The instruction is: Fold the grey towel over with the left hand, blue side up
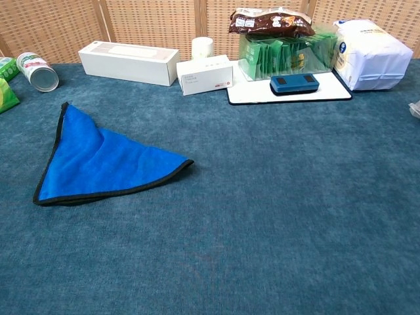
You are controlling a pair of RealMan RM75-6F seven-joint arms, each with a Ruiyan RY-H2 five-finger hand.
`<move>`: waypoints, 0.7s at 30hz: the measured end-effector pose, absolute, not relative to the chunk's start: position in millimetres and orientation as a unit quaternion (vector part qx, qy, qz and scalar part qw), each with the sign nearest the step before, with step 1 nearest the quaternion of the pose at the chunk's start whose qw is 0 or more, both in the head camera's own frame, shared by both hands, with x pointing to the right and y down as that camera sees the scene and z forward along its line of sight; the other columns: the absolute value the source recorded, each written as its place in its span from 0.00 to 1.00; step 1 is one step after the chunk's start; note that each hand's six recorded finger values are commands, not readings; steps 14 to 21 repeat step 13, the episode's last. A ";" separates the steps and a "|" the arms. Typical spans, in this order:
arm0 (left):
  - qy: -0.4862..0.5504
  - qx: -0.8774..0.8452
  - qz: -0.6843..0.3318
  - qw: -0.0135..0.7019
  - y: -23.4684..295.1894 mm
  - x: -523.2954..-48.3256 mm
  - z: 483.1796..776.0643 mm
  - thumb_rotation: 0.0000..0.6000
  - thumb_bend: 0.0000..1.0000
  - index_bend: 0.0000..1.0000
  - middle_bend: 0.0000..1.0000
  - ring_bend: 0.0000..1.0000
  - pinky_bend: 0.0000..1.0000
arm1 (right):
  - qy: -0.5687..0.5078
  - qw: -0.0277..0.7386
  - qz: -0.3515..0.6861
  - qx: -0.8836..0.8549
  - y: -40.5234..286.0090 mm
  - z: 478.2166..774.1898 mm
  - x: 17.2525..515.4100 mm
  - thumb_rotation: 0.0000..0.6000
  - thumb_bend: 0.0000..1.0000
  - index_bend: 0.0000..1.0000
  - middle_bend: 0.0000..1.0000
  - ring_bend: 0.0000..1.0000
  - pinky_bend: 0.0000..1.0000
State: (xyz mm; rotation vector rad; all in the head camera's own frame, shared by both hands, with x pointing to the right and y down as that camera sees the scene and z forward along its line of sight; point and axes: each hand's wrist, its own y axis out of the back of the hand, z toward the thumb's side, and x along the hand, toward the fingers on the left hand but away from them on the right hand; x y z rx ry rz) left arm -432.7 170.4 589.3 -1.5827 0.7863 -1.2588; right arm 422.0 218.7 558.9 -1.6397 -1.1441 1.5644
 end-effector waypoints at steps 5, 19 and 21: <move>0.361 -0.637 -0.524 0.435 190.3 -452.6 581.4 1.00 0.00 0.00 0.00 0.00 0.12 | -0.431 0.296 0.586 -0.619 218.9 558.5 422.2 1.00 0.00 0.00 0.00 0.00 0.00; 0.397 -0.625 -0.542 0.399 214.3 -475.0 582.1 1.00 0.00 0.00 0.00 0.00 0.12 | -0.434 0.296 0.583 -0.620 220.5 554.9 423.9 1.00 0.00 0.00 0.00 0.00 0.00; 0.397 -0.625 -0.542 0.399 214.3 -475.0 582.1 1.00 0.00 0.00 0.00 0.00 0.12 | -0.434 0.296 0.583 -0.620 220.5 554.9 423.9 1.00 0.00 0.00 0.00 0.00 0.00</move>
